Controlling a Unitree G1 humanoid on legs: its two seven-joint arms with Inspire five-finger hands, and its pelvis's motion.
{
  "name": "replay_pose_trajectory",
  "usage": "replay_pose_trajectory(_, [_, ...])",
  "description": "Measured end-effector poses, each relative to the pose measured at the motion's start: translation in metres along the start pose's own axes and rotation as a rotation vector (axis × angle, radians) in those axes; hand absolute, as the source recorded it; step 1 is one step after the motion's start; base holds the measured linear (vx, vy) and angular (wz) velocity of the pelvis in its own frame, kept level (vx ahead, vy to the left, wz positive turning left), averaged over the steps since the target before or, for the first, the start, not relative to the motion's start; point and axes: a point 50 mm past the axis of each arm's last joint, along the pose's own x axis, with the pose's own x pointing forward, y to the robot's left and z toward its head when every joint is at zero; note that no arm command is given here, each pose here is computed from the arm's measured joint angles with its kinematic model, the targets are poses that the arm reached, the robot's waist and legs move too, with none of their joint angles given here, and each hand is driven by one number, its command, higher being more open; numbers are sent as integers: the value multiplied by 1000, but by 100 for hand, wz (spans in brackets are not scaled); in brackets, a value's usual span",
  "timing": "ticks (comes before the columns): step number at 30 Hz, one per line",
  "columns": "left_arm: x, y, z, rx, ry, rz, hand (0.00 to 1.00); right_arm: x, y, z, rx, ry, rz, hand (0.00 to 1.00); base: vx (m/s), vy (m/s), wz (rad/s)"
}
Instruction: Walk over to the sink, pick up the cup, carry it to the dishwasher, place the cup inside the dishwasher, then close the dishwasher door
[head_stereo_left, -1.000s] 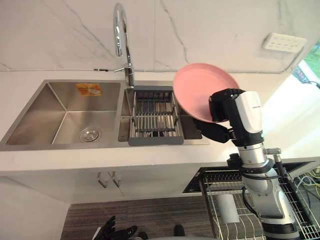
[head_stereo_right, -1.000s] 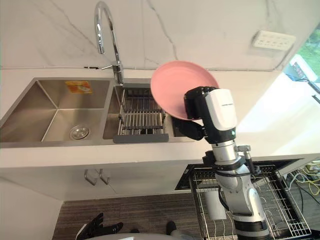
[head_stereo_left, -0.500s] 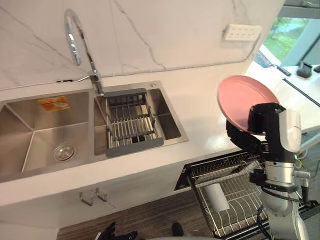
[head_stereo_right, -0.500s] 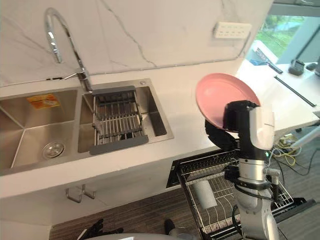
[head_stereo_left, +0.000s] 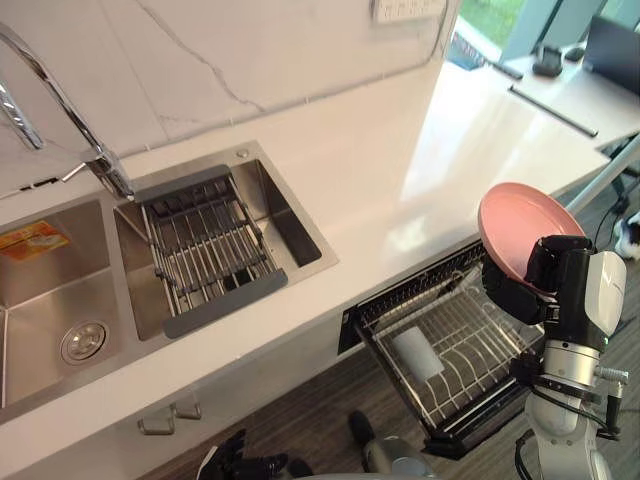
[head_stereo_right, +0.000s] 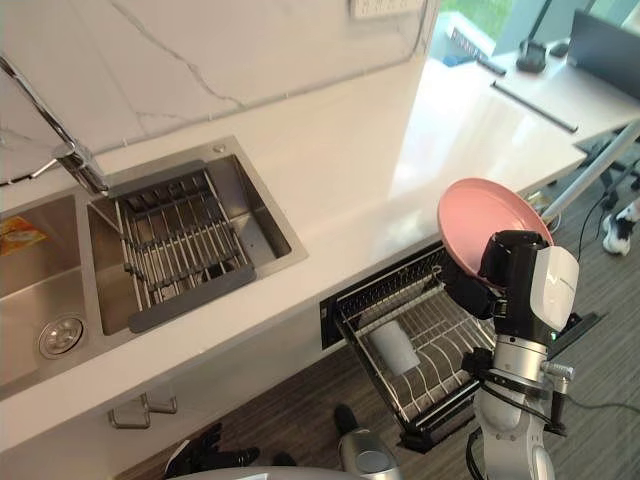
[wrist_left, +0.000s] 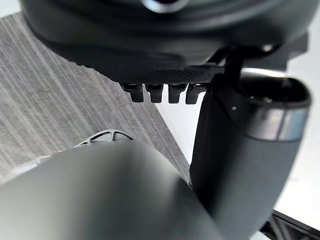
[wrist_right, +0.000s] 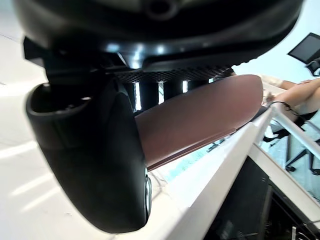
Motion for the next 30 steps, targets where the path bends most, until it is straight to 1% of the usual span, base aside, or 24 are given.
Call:
replay_pose_trajectory(7, [6,-2,21,-12,-78,-7,100,5,8,-10,53,68,-32,0,-1,17,-10])
replay_pose_trajectory(15, [12,-1,51,-29,-181,-7,100,13,19,-3,126,77,-72,0,1,-2,-4])
replay_pose_trajectory(21, [17,-4,75,-27,-249,-19,100,23,28,-4,144,102,-87,0,17,-29,7])
replay_pose_trajectory(24, [19,-13,89,-29,-293,-40,100,29,35,-5,173,131,-87,0,1,-10,0])
replay_pose_trajectory(25, [21,-23,97,-37,-315,-66,100,31,39,-9,171,160,-79,0,13,-32,-1])
replay_pose_trajectory(30, [21,-26,102,-31,-336,-71,100,36,47,-22,191,235,-71,0,5,-10,2])
